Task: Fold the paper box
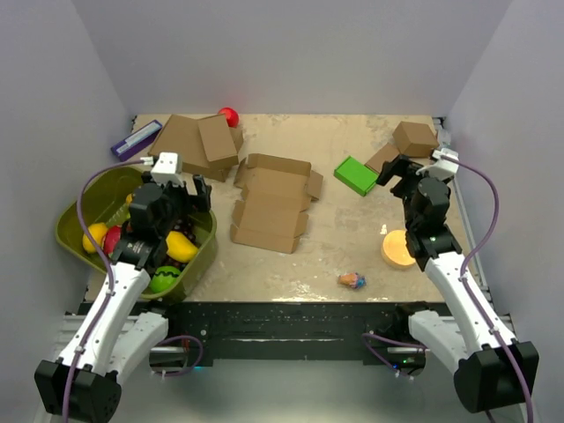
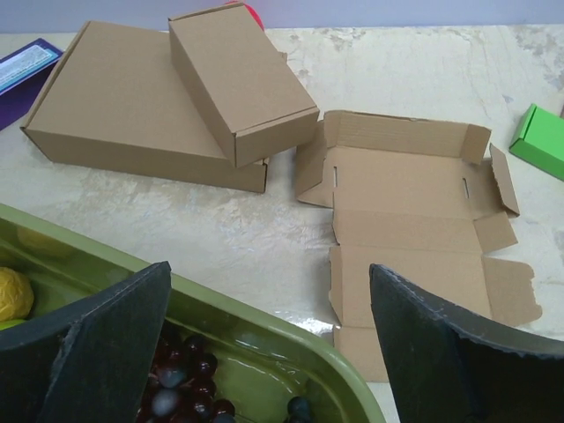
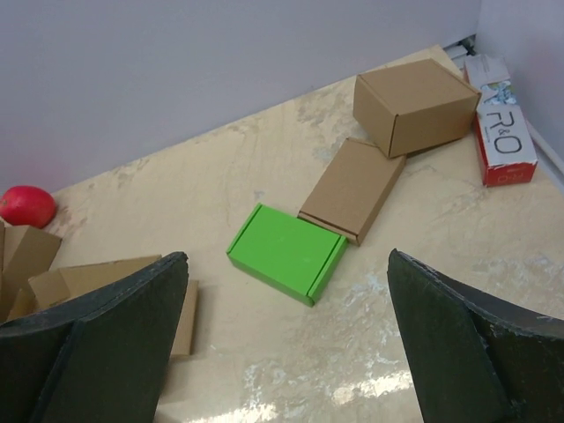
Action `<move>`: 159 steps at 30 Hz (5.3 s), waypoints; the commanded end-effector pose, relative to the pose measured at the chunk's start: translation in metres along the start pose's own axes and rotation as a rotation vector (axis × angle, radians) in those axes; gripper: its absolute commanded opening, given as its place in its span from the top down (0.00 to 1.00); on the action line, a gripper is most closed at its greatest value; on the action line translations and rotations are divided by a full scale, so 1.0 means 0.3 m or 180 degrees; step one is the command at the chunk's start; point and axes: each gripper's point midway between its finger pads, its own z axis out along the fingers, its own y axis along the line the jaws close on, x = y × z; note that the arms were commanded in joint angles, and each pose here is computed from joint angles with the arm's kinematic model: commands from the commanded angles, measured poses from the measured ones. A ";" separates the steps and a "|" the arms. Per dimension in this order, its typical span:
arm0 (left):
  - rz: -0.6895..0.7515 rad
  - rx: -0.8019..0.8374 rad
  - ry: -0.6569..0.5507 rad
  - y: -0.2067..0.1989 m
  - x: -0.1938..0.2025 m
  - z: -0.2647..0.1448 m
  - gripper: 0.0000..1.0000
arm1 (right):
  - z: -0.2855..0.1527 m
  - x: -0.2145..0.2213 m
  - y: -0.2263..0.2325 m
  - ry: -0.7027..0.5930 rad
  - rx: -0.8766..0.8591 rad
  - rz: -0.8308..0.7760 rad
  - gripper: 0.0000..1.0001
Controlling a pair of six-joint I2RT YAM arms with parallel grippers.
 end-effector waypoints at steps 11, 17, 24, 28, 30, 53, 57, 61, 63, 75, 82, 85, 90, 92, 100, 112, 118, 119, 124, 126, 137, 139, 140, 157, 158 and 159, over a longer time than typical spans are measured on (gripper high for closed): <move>-0.0129 0.0481 -0.0490 -0.126 -0.398 0.087 0.02 | -0.002 0.128 0.423 0.0829 -0.0741 -0.0119 0.19; -0.0019 0.0518 -0.0243 -0.109 -0.214 0.136 0.04 | 0.069 0.350 0.531 0.1420 -0.0723 -0.0422 0.18; -0.0022 0.0551 -0.0102 -0.113 -0.161 0.164 0.04 | 0.154 0.579 0.499 0.1914 -0.0241 -0.0749 0.18; -0.0020 0.0513 -0.0072 -0.106 -0.156 0.171 0.04 | 0.191 0.629 0.500 0.1930 -0.0024 -0.0900 0.15; -0.0039 0.0518 -0.0075 -0.107 -0.155 0.172 0.05 | 0.203 0.656 0.505 0.1901 0.0077 -0.0993 0.14; -0.0162 0.0758 -0.0046 -0.157 -0.159 0.156 0.05 | 0.292 0.782 0.404 0.1821 0.1179 -0.2261 0.51; -0.0168 0.0786 -0.0026 -0.163 -0.157 0.156 0.05 | 0.280 0.774 0.396 0.1836 0.1202 -0.2239 0.82; -0.0154 0.0776 -0.0029 -0.160 -0.156 0.155 0.05 | 0.261 0.740 0.432 0.1847 0.1002 -0.2004 1.00; -0.0146 0.0779 -0.0016 -0.160 -0.151 0.156 0.05 | 0.244 0.668 0.477 0.1815 0.0814 -0.1804 1.00; -0.0059 0.1279 -0.0073 -0.269 -0.177 0.162 0.05 | 0.034 0.205 0.622 0.1287 -0.0522 -0.0703 1.00; -0.0202 0.1878 -0.0392 -0.388 -0.368 0.112 0.04 | -0.111 -0.017 0.641 0.0941 -0.1100 -0.0422 1.00; -0.0247 0.2261 -0.0615 -0.451 -0.452 0.065 0.04 | -0.185 -0.117 0.679 0.0783 -0.1480 -0.0284 1.00; -0.0190 0.2702 -0.0631 -0.506 -0.422 0.024 0.02 | -0.287 -0.229 0.725 0.0665 -0.1958 -0.0127 1.00; -0.0232 0.2799 -0.0638 -0.503 -0.403 0.019 0.01 | -0.341 -0.288 0.737 0.0575 -0.2161 -0.0022 1.00; -0.0323 0.3328 -0.0656 -0.508 -0.377 -0.066 0.00 | -0.498 -0.481 0.762 0.0308 -0.2664 0.0359 1.00; -0.0523 0.2529 -0.0688 -0.385 -0.370 0.032 0.00 | -0.616 -0.581 0.780 0.0165 -0.3105 0.0579 1.00; -0.0774 0.2751 -0.0612 -0.408 -0.349 0.046 0.00 | -0.632 -0.566 0.794 0.0216 -0.3226 0.0590 1.00; -0.0819 0.2701 -0.0554 -0.401 -0.336 0.066 0.00 | -0.635 -0.564 0.796 0.0228 -0.3244 0.0597 1.00; -0.0951 0.2439 -0.0476 -0.350 -0.313 0.127 0.01 | -0.648 -0.562 0.804 0.0233 -0.3337 0.0592 1.00; -0.0989 0.2435 -0.0466 -0.344 -0.311 0.135 0.03 | -0.646 -0.549 0.807 0.0255 -0.3352 0.0573 1.00; -0.1013 0.2720 -0.0620 -0.367 -0.314 0.112 0.55 | -0.610 -0.463 0.765 0.0361 -0.3135 0.0463 1.00; -0.1007 0.2728 -0.0604 -0.367 -0.304 0.110 0.79 | -0.587 -0.451 0.743 0.0370 -0.2974 0.0457 1.00; -0.1001 0.2718 -0.0613 -0.366 -0.304 0.108 0.86 | -0.576 -0.445 0.733 0.0373 -0.2899 0.0445 1.00; -0.0442 0.1675 -0.0082 -0.360 -0.049 0.099 1.00 | -0.330 -0.012 0.494 0.1066 -0.1143 0.0653 0.15; -0.0412 0.1644 -0.0041 -0.368 -0.035 0.103 1.00 | -0.344 -0.007 0.488 0.1060 -0.1179 0.0729 0.15; -0.0400 0.1613 0.0008 -0.368 -0.018 0.109 1.00 | -0.352 -0.033 0.501 0.0984 -0.1261 0.0873 0.14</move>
